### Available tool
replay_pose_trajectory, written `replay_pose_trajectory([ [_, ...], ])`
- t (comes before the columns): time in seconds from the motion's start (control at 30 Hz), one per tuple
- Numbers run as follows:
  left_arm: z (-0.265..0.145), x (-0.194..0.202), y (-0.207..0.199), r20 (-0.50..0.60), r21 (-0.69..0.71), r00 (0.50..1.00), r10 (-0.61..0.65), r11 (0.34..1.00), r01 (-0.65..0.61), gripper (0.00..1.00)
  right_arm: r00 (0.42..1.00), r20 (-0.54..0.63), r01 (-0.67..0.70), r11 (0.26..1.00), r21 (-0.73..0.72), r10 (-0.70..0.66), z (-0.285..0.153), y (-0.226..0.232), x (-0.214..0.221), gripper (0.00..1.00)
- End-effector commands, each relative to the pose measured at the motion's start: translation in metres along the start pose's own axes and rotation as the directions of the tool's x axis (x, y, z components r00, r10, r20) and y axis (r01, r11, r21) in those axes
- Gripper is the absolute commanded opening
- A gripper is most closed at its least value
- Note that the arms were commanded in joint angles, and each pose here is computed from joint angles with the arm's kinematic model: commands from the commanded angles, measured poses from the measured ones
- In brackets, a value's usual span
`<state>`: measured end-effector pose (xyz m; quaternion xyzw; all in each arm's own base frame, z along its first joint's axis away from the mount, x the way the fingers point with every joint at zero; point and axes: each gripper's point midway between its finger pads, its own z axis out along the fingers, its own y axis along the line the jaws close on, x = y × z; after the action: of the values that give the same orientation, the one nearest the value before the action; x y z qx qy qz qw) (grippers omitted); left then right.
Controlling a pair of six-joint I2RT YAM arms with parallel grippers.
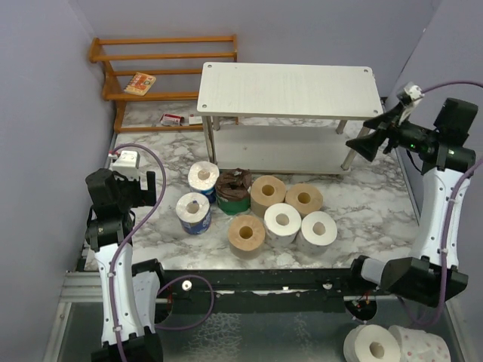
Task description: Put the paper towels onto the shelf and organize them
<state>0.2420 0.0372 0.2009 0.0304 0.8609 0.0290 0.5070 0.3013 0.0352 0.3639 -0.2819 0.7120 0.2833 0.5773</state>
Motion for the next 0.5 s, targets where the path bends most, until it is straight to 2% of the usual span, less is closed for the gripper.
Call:
replay_pose_trajectory([
  [0.0,-0.004,-0.008,0.005,0.044,-0.032,0.999,0.002,1.0,-0.001,0.99,0.997,-0.067,0.047,0.996,0.074,-0.042,0.019,0.006,-0.018,0.99],
  [0.1,-0.005,-0.009,0.005,0.051,-0.034,0.999,0.003,0.999,-0.001,0.99,0.981,-0.054,0.194,0.971,0.139,-0.188,0.033,0.013,-0.043,0.99],
  [0.17,-0.006,-0.01,0.005,0.057,-0.034,0.998,0.004,0.999,-0.002,0.99,0.968,-0.096,0.246,0.952,0.181,-0.232,0.052,0.014,-0.049,0.99],
  [0.3,-0.007,-0.01,0.005,0.059,-0.037,0.998,0.006,0.999,-0.004,0.99,0.95,-0.255,0.226,0.959,0.17,-0.178,0.095,0.019,-0.03,0.99],
  [0.37,-0.006,-0.009,0.006,0.055,-0.041,0.998,0.002,0.999,0.0,0.99,0.941,-0.268,0.234,0.969,0.079,-0.205,0.106,0.048,-0.034,0.99],
  [0.47,-0.007,-0.01,0.008,0.059,-0.055,0.998,-0.002,0.998,0.005,0.99,0.945,-0.119,0.287,0.946,-0.148,-0.305,0.098,0.104,-0.043,0.99],
])
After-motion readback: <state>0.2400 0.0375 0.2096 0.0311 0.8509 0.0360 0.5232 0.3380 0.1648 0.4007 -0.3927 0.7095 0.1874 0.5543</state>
